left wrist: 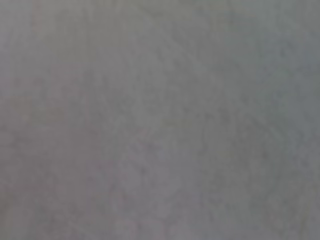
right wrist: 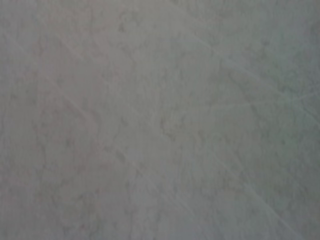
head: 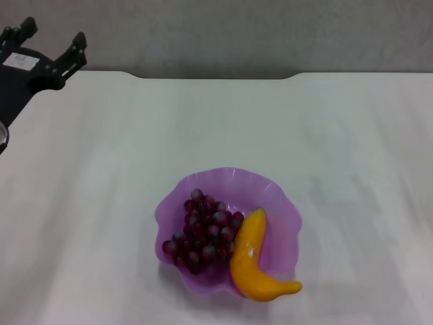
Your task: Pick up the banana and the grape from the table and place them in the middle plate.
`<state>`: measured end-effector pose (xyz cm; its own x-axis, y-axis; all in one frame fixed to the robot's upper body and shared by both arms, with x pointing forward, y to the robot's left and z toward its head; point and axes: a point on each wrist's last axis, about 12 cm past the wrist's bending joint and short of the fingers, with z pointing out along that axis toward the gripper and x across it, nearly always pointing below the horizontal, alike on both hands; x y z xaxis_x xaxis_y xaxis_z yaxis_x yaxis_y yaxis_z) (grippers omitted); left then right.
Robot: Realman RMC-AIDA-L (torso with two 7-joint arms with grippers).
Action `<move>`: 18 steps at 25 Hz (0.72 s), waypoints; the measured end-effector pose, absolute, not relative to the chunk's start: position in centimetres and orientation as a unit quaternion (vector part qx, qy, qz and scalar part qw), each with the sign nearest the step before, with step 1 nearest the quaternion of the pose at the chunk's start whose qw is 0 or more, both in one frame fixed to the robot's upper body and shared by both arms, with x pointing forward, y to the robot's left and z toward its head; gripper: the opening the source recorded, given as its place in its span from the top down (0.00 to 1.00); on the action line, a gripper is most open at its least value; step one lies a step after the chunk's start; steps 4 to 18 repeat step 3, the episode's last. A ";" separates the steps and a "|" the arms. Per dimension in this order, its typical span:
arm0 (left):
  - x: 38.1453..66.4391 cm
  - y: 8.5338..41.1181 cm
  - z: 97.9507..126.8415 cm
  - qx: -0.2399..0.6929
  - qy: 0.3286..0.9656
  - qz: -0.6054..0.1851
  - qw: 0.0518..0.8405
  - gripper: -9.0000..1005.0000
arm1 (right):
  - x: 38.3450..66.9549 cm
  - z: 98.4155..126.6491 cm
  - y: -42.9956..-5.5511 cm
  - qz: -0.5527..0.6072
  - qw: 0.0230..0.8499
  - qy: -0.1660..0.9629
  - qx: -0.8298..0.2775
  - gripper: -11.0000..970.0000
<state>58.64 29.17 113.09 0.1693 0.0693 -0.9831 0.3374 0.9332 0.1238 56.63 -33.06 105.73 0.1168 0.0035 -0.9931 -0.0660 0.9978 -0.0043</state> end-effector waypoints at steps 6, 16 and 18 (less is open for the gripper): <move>58.8 29.6 112.9 0.147 0.648 -0.071 0.744 0.11 | 56.7 105.9 -33.3 0.019 0.751 0.660 -0.016 0.16; 58.8 29.6 112.9 0.147 0.648 -0.071 0.744 0.11 | 56.7 105.9 -33.3 0.019 0.751 0.660 -0.016 0.16; 58.8 29.6 112.9 0.147 0.648 -0.071 0.744 0.11 | 56.7 105.9 -33.3 0.019 0.751 0.660 -0.016 0.16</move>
